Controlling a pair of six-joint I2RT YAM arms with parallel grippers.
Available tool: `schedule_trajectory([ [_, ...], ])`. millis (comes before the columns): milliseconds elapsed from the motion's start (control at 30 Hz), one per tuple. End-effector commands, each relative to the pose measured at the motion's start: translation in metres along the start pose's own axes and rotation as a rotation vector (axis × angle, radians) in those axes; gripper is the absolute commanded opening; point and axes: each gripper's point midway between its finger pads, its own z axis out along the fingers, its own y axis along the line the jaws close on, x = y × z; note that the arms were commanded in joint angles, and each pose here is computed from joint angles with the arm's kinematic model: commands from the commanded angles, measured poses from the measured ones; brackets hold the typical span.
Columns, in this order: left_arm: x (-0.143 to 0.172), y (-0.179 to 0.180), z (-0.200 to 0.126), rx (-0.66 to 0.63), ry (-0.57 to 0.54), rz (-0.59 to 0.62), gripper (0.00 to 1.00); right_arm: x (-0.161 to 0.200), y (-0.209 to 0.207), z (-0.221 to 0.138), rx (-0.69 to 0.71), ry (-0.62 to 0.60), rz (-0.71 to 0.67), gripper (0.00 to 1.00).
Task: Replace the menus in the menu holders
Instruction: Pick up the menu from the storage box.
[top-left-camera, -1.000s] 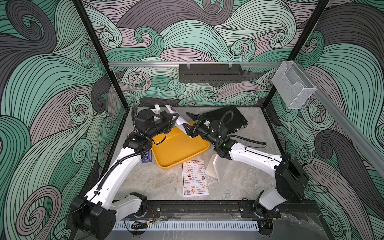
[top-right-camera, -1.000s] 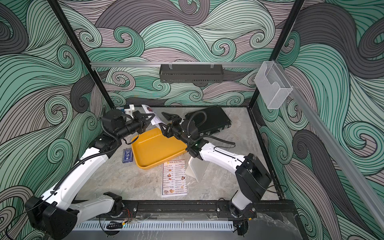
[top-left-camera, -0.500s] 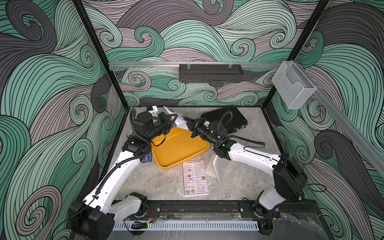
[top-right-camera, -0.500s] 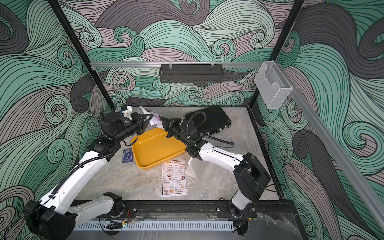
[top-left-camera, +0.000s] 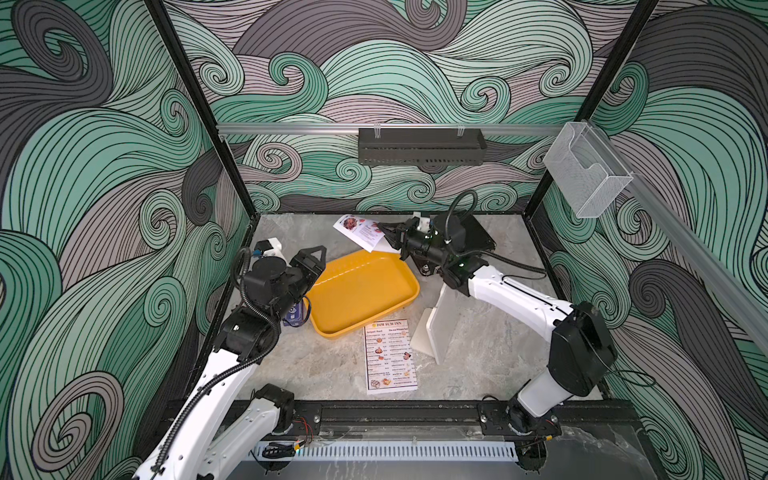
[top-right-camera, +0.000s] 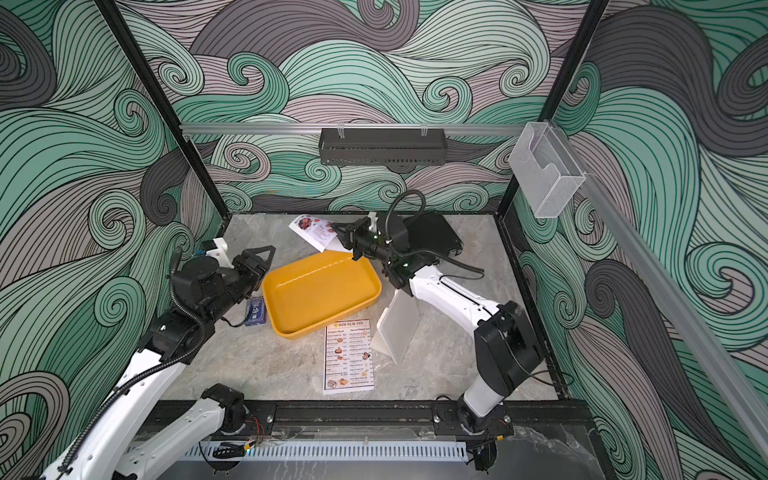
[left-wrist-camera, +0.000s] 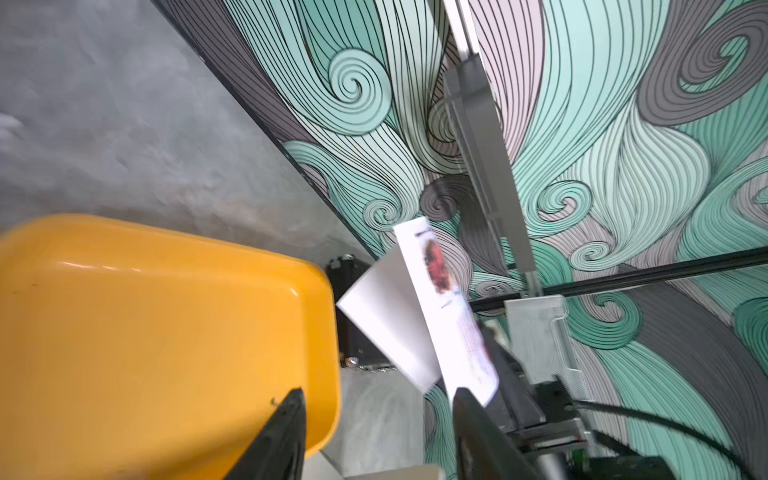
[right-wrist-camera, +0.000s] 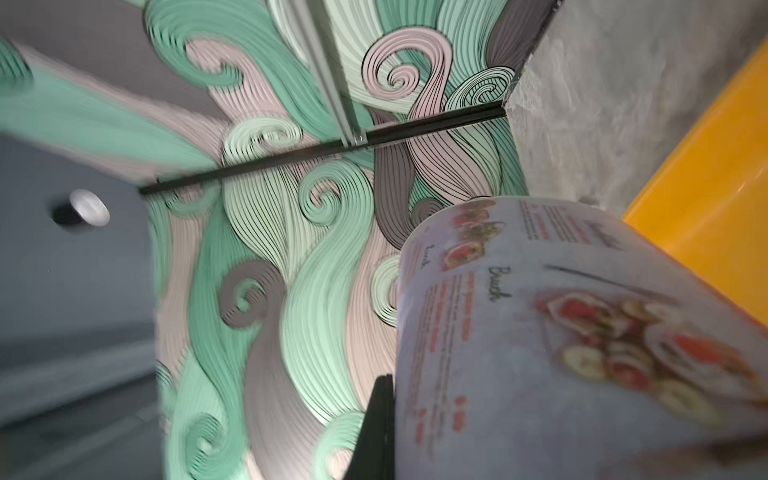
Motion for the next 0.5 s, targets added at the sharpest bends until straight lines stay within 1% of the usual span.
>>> schedule_trajectory([
  [0,0.003,0.023,-0.009,-0.093,0.010,0.204,0.60,0.050,-0.004,-0.017,0.075,0.306,-0.456,0.00],
  [100,0.020,0.002,-0.008,0.021,0.112,0.291,0.62,0.070,-0.003,-0.033,0.049,0.474,-0.628,0.00],
  [167,0.027,-0.017,-0.010,0.114,0.160,0.326,0.64,0.083,-0.005,-0.049,0.036,0.573,-0.743,0.00],
  [233,0.033,-0.032,-0.015,0.189,0.197,0.364,0.72,0.090,-0.007,-0.067,0.034,0.632,-0.815,0.00],
  [333,0.044,-0.045,-0.020,0.255,0.271,0.412,0.78,0.087,0.003,-0.089,-0.014,0.647,-0.819,0.00],
  [467,0.065,-0.057,-0.021,0.359,0.391,0.409,0.84,0.089,0.022,-0.110,-0.104,0.676,-0.804,0.00],
])
